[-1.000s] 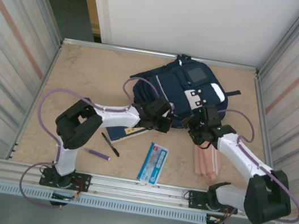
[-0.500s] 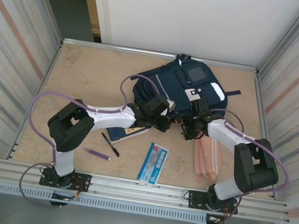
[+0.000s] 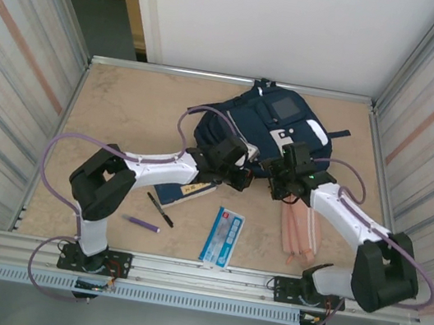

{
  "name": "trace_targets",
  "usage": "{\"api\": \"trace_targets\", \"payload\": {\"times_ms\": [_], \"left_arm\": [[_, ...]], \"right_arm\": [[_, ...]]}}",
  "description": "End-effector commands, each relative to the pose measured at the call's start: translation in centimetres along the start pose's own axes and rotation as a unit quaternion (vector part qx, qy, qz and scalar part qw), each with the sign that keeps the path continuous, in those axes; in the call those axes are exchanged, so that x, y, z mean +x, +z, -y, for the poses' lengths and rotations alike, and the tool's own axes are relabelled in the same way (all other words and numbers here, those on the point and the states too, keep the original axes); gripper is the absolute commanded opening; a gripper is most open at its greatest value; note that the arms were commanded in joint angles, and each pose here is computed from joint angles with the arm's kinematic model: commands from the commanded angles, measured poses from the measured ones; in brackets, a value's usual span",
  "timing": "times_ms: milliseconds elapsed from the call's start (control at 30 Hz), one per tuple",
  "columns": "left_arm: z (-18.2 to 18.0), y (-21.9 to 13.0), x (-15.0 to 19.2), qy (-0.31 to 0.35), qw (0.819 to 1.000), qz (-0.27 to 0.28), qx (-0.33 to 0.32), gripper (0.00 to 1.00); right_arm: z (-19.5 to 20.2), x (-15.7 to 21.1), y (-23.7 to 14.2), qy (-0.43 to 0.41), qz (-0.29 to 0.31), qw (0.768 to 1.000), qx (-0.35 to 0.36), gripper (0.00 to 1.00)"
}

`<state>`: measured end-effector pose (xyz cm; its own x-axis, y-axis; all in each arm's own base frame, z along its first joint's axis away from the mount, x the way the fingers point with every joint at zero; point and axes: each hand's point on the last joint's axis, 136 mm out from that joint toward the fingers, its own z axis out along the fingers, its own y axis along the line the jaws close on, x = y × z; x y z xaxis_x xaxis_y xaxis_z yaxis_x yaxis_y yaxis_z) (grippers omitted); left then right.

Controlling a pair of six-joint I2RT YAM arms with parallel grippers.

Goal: Pack the student bag

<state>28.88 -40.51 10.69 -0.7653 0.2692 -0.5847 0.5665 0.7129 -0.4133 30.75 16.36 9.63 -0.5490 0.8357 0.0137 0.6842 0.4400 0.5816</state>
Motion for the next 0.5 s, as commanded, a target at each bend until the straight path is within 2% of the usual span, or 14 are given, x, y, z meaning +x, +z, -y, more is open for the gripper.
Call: {"api": "trace_targets", "payload": {"times_ms": [0,67,100,167,200,267,333,467], "left_arm": [[3.1,-1.6,-2.6,0.016,0.998,0.036,0.046,0.0],[2.9,-1.9,-2.6,0.019,0.998,0.042,0.042,0.0],[2.7,-2.0,-2.5,0.021,0.998,0.042,0.037,0.0],[2.0,-2.5,-2.3,0.025,0.999,0.037,0.017,0.0],[1.2,-2.9,-2.2,0.024,0.999,0.037,-0.008,0.0],[-1.0,-4.1,-2.2,0.019,0.996,0.055,-0.062,0.0],[-2.5,-4.8,-2.3,0.029,0.994,0.076,-0.072,0.0],[-6.1,-5.2,-1.9,0.004,0.994,0.054,-0.092,0.0]], "right_arm": [[-1.3,0.2,2.3,0.021,-0.001,1.0,-0.006,0.63],[-1.7,0.2,3.4,0.003,-0.002,1.0,-0.006,0.55],[-1.9,0.1,3.8,-0.008,-0.002,1.0,-0.009,0.47],[-2.2,0.0,4.1,-0.026,0.0,1.0,-0.013,0.25],[-2.2,-0.2,3.9,-0.039,0.004,0.999,-0.013,0.19],[-2.5,-0.6,3.1,-0.07,0.017,0.997,-0.01,0.15],[-2.7,-1.2,1.7,-0.107,0.033,0.994,-0.004,0.09],[-2.3,-2.4,-0.2,-0.134,0.047,0.99,-0.009,0.04]]}}
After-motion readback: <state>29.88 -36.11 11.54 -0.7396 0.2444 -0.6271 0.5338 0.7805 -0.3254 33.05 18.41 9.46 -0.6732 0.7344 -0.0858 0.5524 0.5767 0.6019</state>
